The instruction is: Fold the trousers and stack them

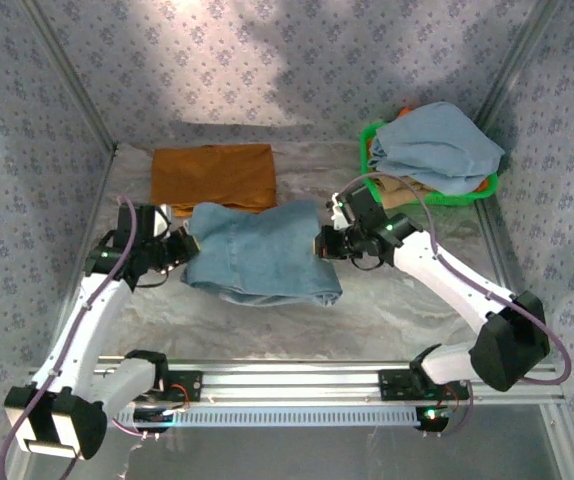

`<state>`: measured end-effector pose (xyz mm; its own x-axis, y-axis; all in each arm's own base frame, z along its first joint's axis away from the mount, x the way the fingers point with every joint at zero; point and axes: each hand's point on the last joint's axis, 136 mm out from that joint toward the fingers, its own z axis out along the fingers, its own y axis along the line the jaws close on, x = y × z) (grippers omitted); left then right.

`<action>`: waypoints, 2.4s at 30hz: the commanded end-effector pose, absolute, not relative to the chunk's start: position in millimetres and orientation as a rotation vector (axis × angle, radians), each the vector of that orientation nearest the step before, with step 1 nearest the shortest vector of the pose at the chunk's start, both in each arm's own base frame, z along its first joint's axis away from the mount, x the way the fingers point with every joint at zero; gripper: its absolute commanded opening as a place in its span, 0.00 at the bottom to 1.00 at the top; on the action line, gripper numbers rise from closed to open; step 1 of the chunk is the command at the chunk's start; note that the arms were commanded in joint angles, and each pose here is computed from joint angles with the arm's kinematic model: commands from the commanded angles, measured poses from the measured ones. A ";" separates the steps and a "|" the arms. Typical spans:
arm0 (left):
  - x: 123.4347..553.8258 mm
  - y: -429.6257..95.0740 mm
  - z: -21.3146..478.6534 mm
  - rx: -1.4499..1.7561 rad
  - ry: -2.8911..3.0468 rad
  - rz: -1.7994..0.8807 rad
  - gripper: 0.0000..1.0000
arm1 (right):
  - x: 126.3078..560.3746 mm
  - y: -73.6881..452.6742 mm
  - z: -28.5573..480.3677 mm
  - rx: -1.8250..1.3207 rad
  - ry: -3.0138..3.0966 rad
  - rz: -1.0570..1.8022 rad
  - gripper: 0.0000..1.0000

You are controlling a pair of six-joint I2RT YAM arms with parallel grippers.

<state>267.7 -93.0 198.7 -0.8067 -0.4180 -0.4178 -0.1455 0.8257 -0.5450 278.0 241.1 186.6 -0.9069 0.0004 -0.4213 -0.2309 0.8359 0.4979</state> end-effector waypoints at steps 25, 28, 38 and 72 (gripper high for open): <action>532.3 73.5 225.9 -0.545 2.118 -0.368 0.00 | 555.3 330.6 191.9 -0.066 2.420 0.750 0.00; 553.5 80.4 210.4 -0.548 2.134 -0.377 0.00 | 575.4 330.0 181.3 -0.019 2.399 0.790 0.00; 578.8 98.5 118.5 -0.665 2.264 -0.363 0.12 | 602.1 335.0 104.8 0.052 2.435 0.857 0.14; 527.0 -145.4 46.9 -0.741 2.561 -0.265 0.68 | 415.7 186.8 198.1 0.134 2.430 0.674 0.68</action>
<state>535.8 -167.2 58.2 -0.7805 -0.4430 -0.4411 -0.3309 0.8914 -0.3098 417.7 201.3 175.0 -0.8537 0.2064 -0.4781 -0.0631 0.8703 0.4884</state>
